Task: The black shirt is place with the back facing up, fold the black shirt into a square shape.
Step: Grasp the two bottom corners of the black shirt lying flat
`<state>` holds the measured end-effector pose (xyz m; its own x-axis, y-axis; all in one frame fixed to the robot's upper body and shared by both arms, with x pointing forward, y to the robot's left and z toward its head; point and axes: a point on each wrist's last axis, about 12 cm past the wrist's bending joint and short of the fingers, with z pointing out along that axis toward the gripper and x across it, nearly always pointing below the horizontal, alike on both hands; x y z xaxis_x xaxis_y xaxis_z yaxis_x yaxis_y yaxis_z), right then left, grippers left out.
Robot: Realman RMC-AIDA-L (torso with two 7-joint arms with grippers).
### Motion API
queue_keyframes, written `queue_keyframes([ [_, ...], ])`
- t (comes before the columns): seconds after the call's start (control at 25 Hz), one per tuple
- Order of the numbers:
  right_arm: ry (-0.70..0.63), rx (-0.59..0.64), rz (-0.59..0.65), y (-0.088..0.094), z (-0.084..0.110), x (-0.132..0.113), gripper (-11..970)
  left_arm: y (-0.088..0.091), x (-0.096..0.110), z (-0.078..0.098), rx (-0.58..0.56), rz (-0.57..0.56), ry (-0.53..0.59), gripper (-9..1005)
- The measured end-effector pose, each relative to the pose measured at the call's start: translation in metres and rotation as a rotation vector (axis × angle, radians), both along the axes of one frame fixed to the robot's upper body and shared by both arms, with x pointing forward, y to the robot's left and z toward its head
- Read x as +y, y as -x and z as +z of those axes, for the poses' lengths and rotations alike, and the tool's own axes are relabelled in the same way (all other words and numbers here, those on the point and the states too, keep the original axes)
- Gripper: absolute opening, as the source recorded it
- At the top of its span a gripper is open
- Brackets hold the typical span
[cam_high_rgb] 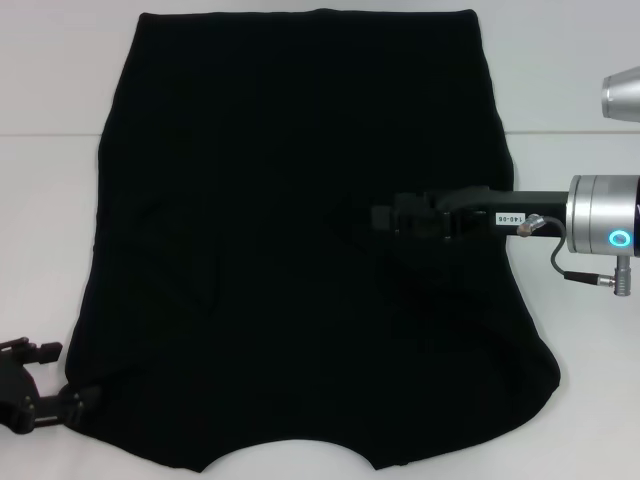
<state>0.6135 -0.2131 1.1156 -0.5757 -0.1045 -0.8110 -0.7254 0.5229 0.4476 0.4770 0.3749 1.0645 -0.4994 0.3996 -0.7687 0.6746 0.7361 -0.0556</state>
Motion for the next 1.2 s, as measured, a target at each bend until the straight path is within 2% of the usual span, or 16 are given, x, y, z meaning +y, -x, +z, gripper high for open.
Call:
queue_keyframes([
  [0.56,0.004,-0.006,-0.011,-0.001,0.001,-0.001,612,-0.003,0.0,-0.003,0.056,0.011,-0.007,755],
  [0.76,0.002,-0.007,-0.008,-0.001,0.001,-0.001,608,-0.003,-0.001,-0.002,0.058,0.009,-0.007,541],
  [0.88,0.003,-0.007,-0.008,-0.001,0.001,-0.003,607,-0.003,0.0,-0.002,0.058,0.008,-0.007,299],
  [1.12,0.007,0.009,-0.024,0.003,-0.003,-0.012,606,-0.004,-0.002,0.0,0.045,0.008,0.012,100],
  [1.2,0.009,0.02,-0.037,0.005,-0.005,-0.02,606,-0.006,-0.004,0.002,0.033,0.009,0.027,61],
])
